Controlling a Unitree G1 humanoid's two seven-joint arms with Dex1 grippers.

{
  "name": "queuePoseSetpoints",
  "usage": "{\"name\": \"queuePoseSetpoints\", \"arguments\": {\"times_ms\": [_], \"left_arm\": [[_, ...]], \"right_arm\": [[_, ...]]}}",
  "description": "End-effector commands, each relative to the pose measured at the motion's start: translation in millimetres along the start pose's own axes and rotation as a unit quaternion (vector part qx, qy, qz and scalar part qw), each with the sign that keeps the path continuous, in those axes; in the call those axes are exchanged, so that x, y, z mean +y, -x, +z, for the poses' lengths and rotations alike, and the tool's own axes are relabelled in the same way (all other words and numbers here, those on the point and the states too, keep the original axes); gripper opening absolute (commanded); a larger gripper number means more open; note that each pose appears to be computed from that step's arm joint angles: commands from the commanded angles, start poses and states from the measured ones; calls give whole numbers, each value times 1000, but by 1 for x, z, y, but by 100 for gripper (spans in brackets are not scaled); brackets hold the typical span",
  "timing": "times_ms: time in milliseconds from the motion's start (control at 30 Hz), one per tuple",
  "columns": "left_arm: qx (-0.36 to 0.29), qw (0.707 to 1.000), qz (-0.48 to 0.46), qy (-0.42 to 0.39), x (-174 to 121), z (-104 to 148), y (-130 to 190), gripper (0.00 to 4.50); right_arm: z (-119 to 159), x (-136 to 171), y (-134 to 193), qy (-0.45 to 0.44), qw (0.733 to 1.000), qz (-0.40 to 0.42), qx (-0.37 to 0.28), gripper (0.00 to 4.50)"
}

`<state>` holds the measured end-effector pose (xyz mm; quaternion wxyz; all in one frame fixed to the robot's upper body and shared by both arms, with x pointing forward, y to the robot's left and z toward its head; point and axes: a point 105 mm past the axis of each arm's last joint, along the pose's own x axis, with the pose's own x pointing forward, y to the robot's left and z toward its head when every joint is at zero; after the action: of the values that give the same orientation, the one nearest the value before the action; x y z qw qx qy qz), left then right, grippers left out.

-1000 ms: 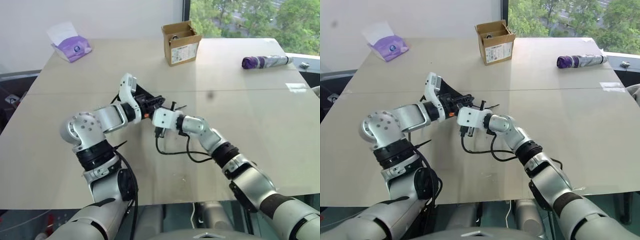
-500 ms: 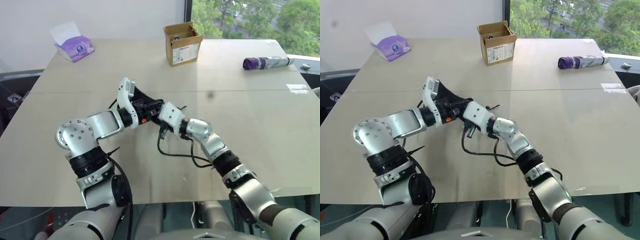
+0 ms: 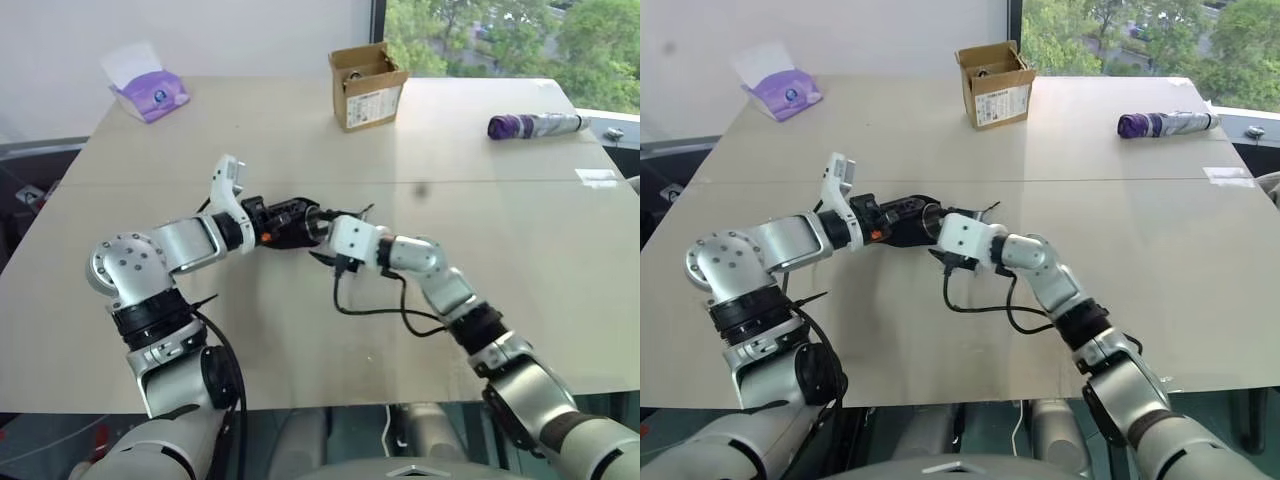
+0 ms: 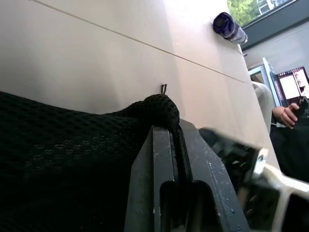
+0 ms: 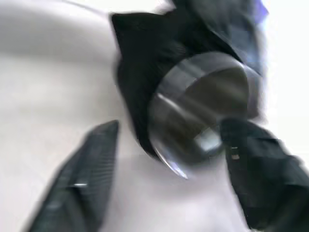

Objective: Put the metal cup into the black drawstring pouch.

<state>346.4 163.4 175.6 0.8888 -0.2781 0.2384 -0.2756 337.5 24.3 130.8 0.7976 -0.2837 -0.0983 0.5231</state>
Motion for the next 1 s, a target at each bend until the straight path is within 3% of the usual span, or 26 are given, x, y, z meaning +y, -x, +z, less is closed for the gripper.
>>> {"name": "queuePoseSetpoints", "arguments": {"times_ms": [33, 233, 333, 433, 533, 600, 667, 1000], "left_arm": [[-19, 999, -31, -21, -7, 11, 3, 0], [-23, 996, -62, -67, -18, 17, 3, 0], [-16, 995, -68, -77, -22, 17, 2, 0], [-13, 994, -67, -80, -24, 18, 0, 0], [-13, 995, -64, -80, -24, 18, -1, 0], [-11, 995, -62, -80, -24, 17, -2, 0], [-8, 995, -60, -78, -25, 16, -4, 0], [-3, 995, -58, -76, -25, 14, -4, 0]], "right_arm": [[25, -9, 19, -39, 999, -11, -27, 332], [40, -14, 28, -150, 986, -45, -48, 332], [46, -10, 21, -168, 984, -41, -52, 251], [50, -6, 13, -168, 984, -31, -50, 131], [51, -5, 9, -170, 984, -27, -50, 131], [49, -2, 7, -173, 984, -15, -47, 89], [44, 1, 3, -171, 984, -7, -39, 11], [41, 1, -1, -169, 985, 2, -36, 4]]}}
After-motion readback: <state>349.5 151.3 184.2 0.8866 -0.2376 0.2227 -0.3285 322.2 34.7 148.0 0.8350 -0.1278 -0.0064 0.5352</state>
